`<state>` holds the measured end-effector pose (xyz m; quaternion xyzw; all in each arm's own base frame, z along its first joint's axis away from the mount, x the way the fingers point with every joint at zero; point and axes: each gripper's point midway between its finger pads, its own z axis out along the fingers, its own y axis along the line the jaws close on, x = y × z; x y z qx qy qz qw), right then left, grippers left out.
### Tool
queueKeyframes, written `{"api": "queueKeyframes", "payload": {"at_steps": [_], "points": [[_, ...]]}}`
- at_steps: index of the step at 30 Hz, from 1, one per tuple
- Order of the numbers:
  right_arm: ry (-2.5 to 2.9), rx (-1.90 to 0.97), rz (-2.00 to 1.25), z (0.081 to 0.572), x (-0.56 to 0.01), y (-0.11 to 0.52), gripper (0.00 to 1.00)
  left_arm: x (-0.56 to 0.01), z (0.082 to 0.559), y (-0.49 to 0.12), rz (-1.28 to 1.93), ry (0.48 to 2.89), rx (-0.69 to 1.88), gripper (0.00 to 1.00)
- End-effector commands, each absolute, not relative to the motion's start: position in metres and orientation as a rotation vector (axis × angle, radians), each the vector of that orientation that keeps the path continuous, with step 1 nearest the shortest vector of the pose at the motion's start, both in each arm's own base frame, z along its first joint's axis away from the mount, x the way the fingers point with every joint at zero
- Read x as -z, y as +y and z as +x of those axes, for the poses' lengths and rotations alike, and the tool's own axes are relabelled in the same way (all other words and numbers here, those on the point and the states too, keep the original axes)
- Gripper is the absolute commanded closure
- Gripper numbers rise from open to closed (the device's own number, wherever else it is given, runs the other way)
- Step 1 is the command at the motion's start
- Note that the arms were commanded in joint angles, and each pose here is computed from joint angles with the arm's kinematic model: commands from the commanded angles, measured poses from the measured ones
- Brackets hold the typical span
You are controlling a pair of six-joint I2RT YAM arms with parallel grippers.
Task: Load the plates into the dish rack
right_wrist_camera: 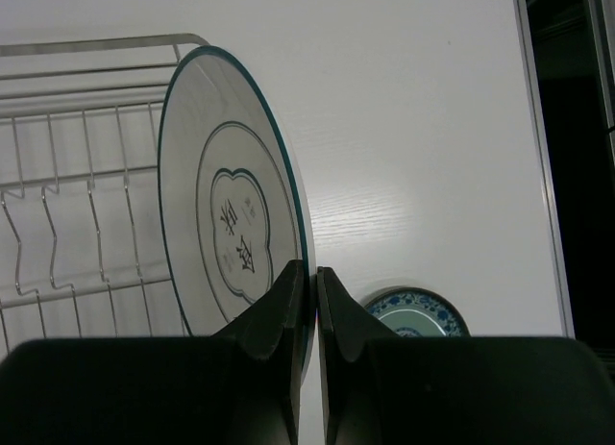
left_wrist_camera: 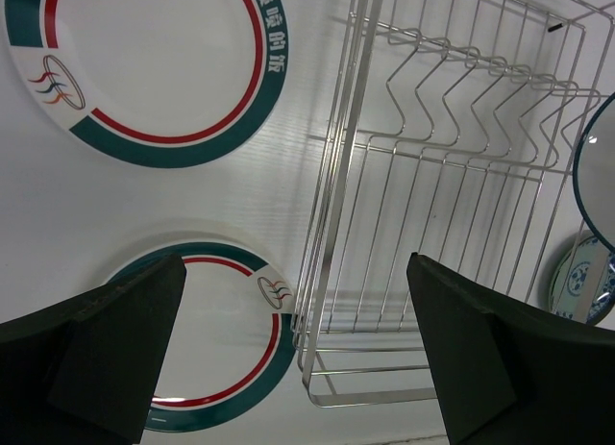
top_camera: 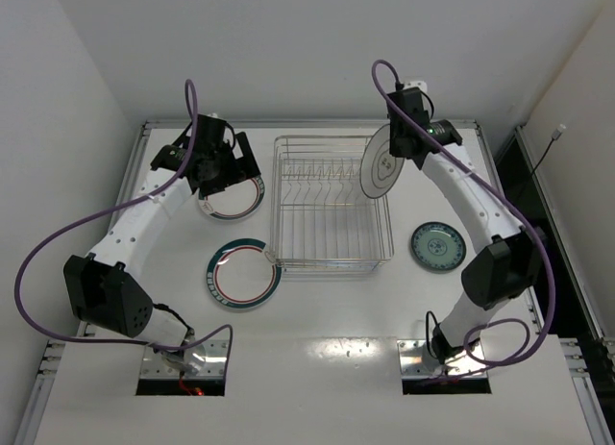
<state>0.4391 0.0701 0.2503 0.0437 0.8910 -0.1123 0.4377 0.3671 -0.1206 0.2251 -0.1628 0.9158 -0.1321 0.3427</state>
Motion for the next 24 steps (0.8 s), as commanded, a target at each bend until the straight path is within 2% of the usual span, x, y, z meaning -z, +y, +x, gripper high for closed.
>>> {"api": "queueKeyframes", "payload": {"at_steps": [1,15,24], "points": [[2.111,0.323,0.144,0.452,-0.271,0.068,1.00,-0.241,0.369,-0.119,-0.435,2.330,0.367,0.00],[2.027,0.333,0.151,0.466,-0.308,0.078,1.00,-0.243,0.370,-0.113,-0.438,2.322,0.331,0.00],[2.064,0.354,0.136,0.471,-0.290,0.079,1.00,-0.246,0.369,-0.113,-0.437,2.313,0.335,0.00]]}}
